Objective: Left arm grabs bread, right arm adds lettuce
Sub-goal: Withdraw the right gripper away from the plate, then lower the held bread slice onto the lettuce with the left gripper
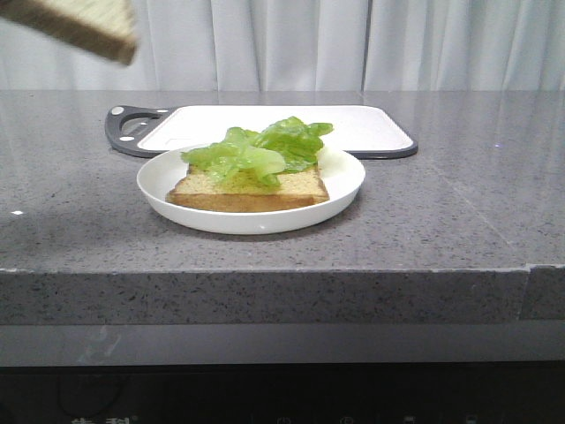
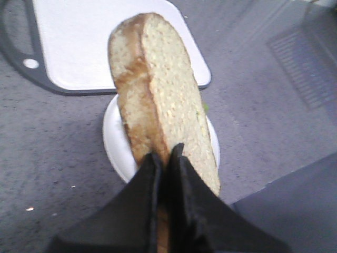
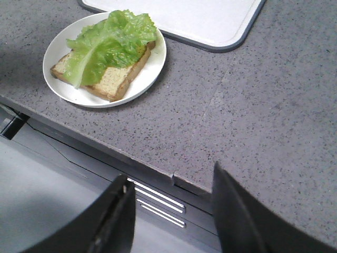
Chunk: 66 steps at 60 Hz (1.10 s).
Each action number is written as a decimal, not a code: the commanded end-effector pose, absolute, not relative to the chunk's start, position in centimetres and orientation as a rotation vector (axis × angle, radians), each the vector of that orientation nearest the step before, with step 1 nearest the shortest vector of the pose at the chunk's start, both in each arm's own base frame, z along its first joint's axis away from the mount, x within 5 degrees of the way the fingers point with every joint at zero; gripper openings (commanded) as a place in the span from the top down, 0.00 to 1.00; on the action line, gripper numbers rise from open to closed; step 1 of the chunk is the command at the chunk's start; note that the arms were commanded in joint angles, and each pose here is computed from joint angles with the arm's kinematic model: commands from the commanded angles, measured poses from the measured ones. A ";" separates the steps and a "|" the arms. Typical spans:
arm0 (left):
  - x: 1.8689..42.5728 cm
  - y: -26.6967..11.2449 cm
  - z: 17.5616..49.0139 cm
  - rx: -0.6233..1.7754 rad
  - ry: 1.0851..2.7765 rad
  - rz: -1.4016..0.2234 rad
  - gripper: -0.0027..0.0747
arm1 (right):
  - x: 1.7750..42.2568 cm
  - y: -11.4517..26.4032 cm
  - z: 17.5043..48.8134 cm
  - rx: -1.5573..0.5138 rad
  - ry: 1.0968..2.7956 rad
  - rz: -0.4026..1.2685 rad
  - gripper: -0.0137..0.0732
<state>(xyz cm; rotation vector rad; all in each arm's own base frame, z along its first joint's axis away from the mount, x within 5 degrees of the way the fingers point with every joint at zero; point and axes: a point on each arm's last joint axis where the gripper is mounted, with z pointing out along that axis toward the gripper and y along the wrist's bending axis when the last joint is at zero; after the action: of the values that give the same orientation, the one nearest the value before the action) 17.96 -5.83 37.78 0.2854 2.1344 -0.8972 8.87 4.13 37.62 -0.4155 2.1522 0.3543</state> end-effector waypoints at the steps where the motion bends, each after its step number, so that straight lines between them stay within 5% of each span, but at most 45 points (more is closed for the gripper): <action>1: 19.0 -6.6 38.8 0.296 2.042 -1.076 0.99 | 9.0 4.1 38.7 -0.389 2.080 0.357 0.43; 16: 22.5 -7.7 37.5 0.324 1.954 -1.416 0.99 | 9.0 4.1 38.7 -0.391 2.084 0.358 0.43; 66: 30.3 -12.2 30.9 0.338 2.165 -1.609 0.99 | 9.0 4.1 38.7 -0.391 2.086 0.358 0.43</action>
<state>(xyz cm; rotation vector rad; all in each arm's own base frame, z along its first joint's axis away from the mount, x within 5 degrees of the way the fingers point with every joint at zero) 30.40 -11.68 28.78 0.3268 2.2739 -1.5202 8.80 4.13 37.54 -0.4198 2.1632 0.3552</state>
